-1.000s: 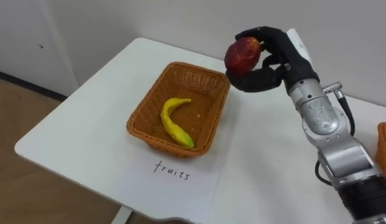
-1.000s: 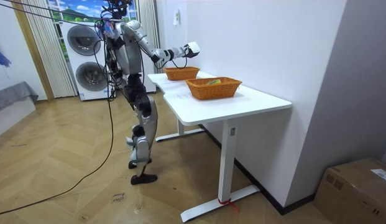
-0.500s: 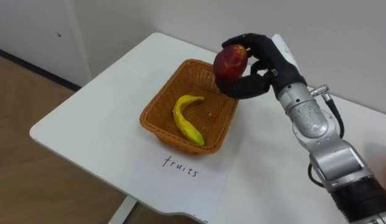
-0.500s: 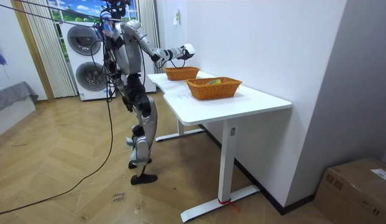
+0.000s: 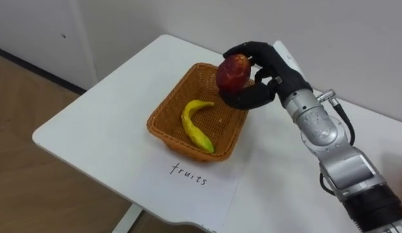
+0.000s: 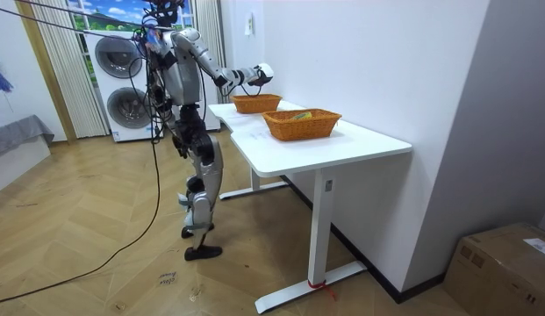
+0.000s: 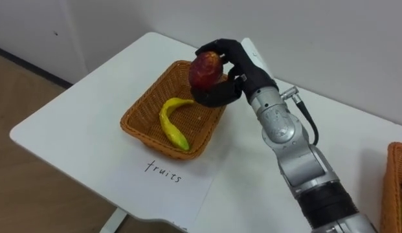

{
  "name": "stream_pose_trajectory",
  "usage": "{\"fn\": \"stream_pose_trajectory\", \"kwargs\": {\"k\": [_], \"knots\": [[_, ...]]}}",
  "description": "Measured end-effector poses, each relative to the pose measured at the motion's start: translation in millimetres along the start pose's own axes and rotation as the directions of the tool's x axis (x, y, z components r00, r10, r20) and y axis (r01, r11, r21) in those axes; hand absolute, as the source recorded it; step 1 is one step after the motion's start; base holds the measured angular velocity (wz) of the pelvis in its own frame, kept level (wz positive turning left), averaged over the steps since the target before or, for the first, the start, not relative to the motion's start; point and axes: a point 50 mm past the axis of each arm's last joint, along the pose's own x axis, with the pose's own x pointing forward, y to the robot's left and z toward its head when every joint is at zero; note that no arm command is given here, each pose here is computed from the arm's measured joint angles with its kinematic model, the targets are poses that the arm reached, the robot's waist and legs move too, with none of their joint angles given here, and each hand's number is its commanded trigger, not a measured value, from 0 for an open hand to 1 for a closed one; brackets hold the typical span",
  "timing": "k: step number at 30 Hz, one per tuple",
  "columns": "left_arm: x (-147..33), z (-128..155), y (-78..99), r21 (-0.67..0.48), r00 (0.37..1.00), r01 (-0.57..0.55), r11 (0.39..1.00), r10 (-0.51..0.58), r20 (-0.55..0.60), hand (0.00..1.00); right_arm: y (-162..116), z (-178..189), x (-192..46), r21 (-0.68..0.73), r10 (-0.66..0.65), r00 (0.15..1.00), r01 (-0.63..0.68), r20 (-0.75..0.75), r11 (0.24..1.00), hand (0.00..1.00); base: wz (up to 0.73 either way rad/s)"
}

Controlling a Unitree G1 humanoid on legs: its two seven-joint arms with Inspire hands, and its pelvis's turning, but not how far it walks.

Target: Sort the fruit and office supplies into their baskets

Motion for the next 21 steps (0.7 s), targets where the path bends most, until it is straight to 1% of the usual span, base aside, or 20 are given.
{"fn": "stream_pose_trajectory", "kwargs": {"k": [4,6,7,8,10,11,21], "knots": [[0.0,-1,-0.5,0.000,1.000,0.013,1.000,-0.013,-0.007,0.00,3,-4,0,-0.022,0.023,0.999,-0.024,-0.026,0.999,1.00,0.00],[0.0,-1,-0.7,0.001,1.000,0.018,1.000,-0.018,-0.013,0.00,4,-6,0,-0.039,0.035,0.999,-0.037,-0.039,0.999,0.76,0.00],[0.0,-2,-0.8,0.002,1.000,0.020,1.000,-0.020,-0.017,0.00,5,-7,0,-0.042,0.041,0.998,-0.043,-0.046,0.998,0.62,0.00],[0.0,-2,-0.8,0.002,1.000,0.021,1.000,-0.021,-0.018,0.00,5,-7,0,-0.045,0.042,0.998,-0.044,-0.050,0.998,0.41,0.00],[0.0,-2,-0.9,0.001,0.999,0.025,1.000,-0.025,-0.020,0.00,7,-7,0,-0.067,0.054,0.997,-0.058,-0.058,0.996,0.10,0.00],[0.0,-2,-1.0,0.001,0.999,0.028,1.000,-0.028,-0.020,0.00,8,-7,0,-0.072,0.060,0.997,-0.064,-0.058,0.995,0.00,0.00],[0.3,-1,-0.8,0.002,0.999,0.039,0.999,-0.039,-0.016,0.00,13,-6,0,-0.102,0.091,0.994,-0.097,-0.056,0.990,0.00,0.00]]}}
